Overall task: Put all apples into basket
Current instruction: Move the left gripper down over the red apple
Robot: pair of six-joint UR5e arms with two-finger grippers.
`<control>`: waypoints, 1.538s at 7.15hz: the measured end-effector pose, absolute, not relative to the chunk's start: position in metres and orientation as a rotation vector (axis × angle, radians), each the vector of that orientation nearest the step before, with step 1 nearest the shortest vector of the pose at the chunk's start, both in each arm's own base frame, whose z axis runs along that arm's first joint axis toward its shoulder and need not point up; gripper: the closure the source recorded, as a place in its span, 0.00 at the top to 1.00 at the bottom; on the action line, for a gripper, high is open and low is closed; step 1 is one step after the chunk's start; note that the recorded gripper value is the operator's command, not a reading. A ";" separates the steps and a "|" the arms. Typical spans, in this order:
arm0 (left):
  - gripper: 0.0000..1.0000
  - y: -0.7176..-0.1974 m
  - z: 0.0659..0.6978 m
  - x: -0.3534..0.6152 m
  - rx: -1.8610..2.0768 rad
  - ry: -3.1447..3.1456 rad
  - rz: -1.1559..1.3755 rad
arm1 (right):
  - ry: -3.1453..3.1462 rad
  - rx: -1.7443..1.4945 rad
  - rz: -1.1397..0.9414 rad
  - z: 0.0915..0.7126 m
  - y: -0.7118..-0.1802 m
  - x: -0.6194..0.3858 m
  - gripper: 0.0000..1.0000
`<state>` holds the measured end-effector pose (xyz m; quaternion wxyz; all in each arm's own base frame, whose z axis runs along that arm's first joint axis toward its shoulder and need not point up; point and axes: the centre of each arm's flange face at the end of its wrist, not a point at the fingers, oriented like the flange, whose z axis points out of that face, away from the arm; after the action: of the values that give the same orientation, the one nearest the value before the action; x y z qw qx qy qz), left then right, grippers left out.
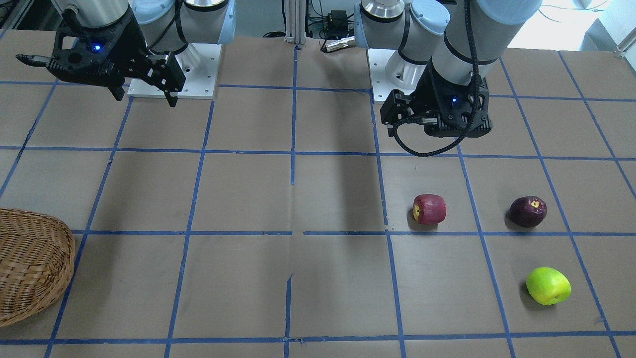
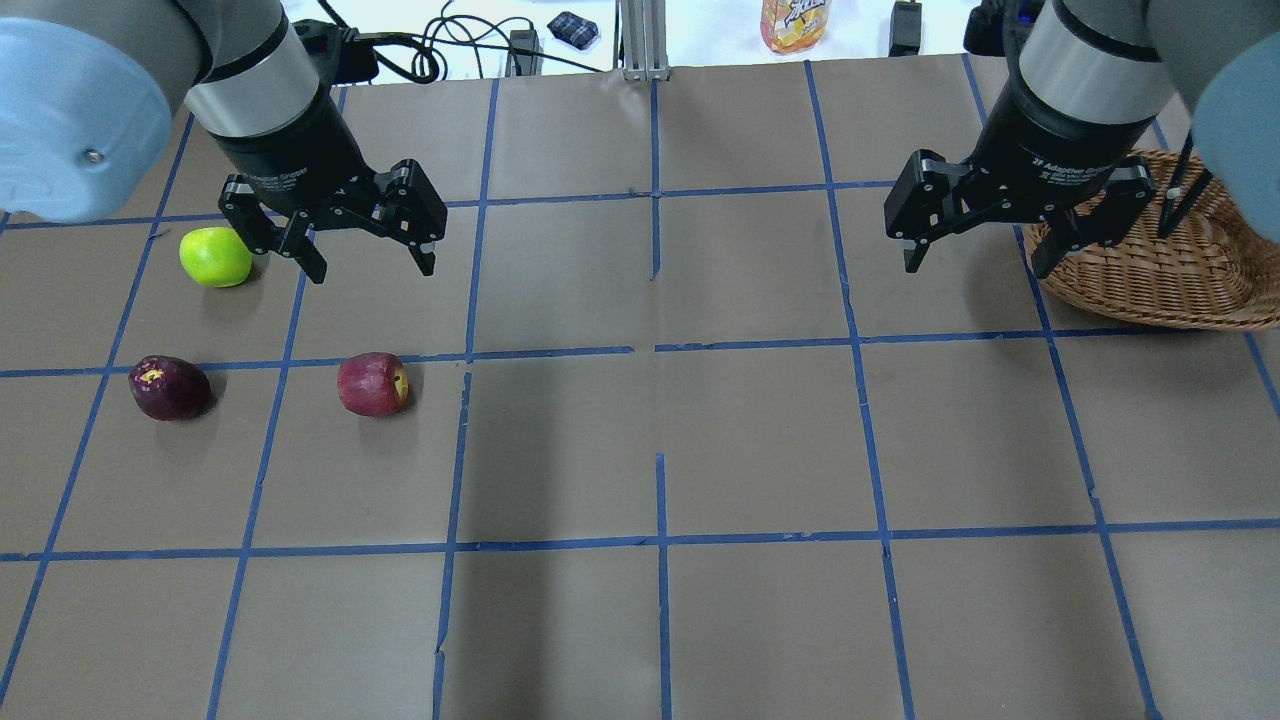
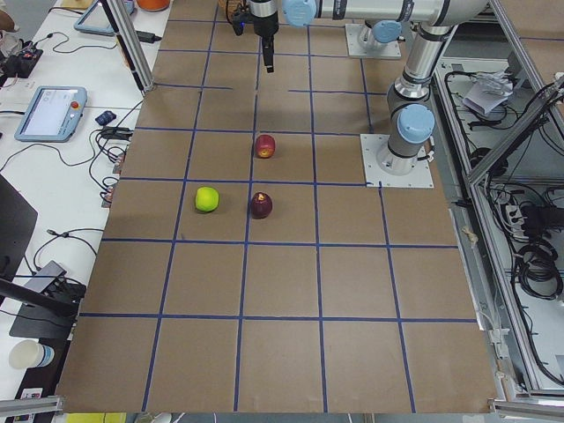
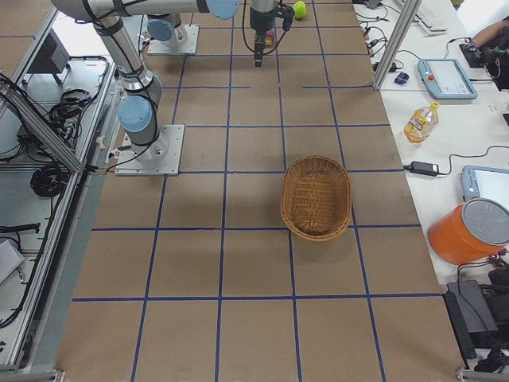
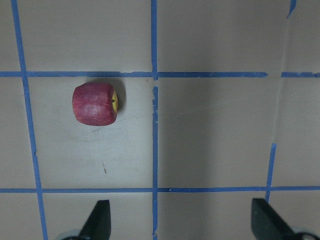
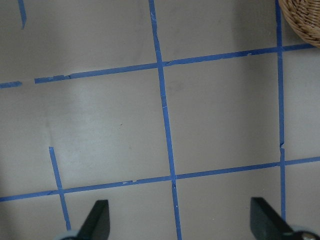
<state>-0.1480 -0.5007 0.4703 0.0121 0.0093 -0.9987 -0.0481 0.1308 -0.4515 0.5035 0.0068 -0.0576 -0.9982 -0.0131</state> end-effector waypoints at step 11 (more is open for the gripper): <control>1.00 -0.542 0.260 -0.043 -0.093 -3.103 -0.093 | -3.116 -0.180 -0.045 0.502 -0.451 0.130 1.00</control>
<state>-0.0427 -0.5424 0.2595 0.0181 -0.0298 -0.9989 -0.0300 0.1302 -0.4513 0.5020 0.0099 -0.0577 -0.9982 -0.0143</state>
